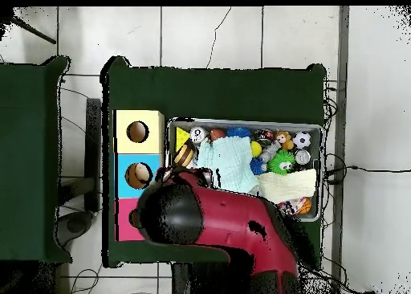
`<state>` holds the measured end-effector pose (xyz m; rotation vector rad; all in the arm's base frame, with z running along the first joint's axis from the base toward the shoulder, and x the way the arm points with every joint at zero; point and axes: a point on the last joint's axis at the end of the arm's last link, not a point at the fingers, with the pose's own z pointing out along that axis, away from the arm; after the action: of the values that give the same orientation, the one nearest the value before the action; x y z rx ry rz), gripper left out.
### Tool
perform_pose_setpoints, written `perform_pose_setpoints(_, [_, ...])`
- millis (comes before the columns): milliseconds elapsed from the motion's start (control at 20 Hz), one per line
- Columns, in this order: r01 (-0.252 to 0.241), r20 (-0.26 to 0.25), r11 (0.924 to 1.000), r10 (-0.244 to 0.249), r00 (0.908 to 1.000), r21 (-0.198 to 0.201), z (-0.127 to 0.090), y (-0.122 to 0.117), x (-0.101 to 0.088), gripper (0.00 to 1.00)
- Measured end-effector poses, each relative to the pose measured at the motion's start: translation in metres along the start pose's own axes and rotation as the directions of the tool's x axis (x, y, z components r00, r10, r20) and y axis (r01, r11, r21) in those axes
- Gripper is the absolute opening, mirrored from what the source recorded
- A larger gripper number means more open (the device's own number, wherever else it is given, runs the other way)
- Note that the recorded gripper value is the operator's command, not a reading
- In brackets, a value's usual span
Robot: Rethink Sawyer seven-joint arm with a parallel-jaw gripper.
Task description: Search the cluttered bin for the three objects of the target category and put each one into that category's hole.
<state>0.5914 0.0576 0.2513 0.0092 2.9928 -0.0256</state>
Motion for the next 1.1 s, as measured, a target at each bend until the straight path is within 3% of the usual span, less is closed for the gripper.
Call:
perform_pose_setpoints(250, [-0.080,-0.016,0.9968,0.080,0.9967,0.012,0.002,-0.052,-0.001,1.00])
perform_pose_setpoints(400, [-0.093,-0.018,0.9954,0.093,0.9955,0.024,0.004,-0.068,0.001,1.00])
perform_pose_setpoints(1100, [-0.020,-0.038,0.9996,0.020,0.9991,0.020,0.019,-0.069,0.005,1.00])
